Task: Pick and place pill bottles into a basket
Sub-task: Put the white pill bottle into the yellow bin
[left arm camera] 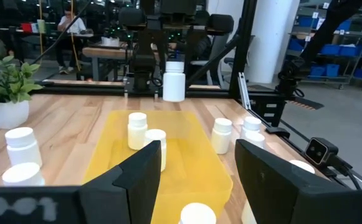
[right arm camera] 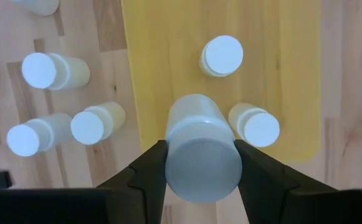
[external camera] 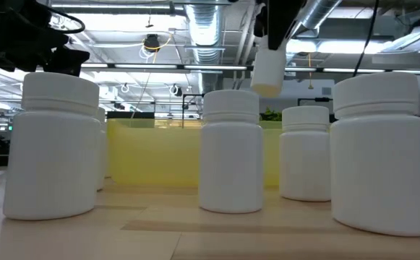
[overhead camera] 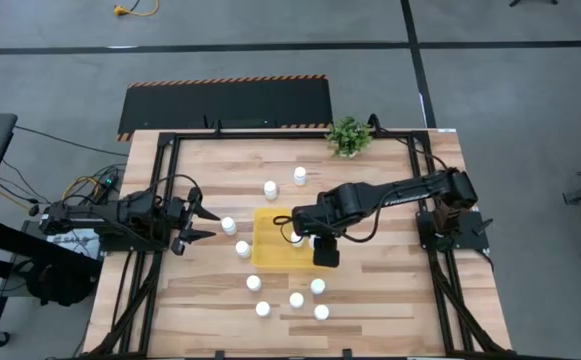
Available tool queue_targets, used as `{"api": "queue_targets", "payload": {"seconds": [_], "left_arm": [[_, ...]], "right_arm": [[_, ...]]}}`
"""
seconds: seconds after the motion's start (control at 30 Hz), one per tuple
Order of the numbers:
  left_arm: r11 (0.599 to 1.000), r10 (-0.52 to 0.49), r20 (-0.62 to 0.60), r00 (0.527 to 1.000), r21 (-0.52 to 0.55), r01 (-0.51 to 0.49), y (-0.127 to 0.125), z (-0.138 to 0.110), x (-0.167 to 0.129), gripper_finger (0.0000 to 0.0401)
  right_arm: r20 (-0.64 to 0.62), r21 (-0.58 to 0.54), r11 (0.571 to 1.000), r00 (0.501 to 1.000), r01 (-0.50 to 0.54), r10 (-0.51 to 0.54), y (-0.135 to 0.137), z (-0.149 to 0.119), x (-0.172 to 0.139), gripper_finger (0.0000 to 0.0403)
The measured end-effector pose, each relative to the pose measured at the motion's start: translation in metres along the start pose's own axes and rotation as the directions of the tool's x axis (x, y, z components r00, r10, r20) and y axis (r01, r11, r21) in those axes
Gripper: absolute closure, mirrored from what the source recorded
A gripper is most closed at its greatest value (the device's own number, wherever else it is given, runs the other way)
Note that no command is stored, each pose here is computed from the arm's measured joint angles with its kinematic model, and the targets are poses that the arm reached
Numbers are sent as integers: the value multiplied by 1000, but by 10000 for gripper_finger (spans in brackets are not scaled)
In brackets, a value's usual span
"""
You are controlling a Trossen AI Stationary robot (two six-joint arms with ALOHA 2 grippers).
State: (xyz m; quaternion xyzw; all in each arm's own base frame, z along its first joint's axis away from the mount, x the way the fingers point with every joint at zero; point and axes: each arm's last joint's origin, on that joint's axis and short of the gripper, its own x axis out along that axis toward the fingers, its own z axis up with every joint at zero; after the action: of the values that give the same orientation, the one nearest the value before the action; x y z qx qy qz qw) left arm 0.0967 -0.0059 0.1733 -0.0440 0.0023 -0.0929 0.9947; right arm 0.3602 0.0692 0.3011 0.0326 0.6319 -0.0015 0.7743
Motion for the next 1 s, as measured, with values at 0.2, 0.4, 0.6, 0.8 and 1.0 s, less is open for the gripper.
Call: {"api": "queue_targets", "payload": {"seconds": [0.2,0.4,0.6,0.8,1.0], "left_arm": [[1000,-1,-1,1000,-4,1,0,0,0,207],[1000,-1,-2,1000,-5,1,0,0,0,207],[1000,-1,-2,1000,-5,1,0,0,0,207],[1000,-1,-3,1000,-5,1,0,0,0,207],[1000,0,-3,1000,-6,0,0,0,0,207]], "right_arm": [[-28,9,1000,1000,9,-9,-4,-3,13,246],[-33,14,1000,999,11,-10,-10,-4,27,252],[-43,26,1000,999,12,-11,-15,-6,38,245],[-49,26,1000,999,0,1,-19,-9,51,253],[-57,24,1000,998,-2,4,-22,-11,60,244]]}}
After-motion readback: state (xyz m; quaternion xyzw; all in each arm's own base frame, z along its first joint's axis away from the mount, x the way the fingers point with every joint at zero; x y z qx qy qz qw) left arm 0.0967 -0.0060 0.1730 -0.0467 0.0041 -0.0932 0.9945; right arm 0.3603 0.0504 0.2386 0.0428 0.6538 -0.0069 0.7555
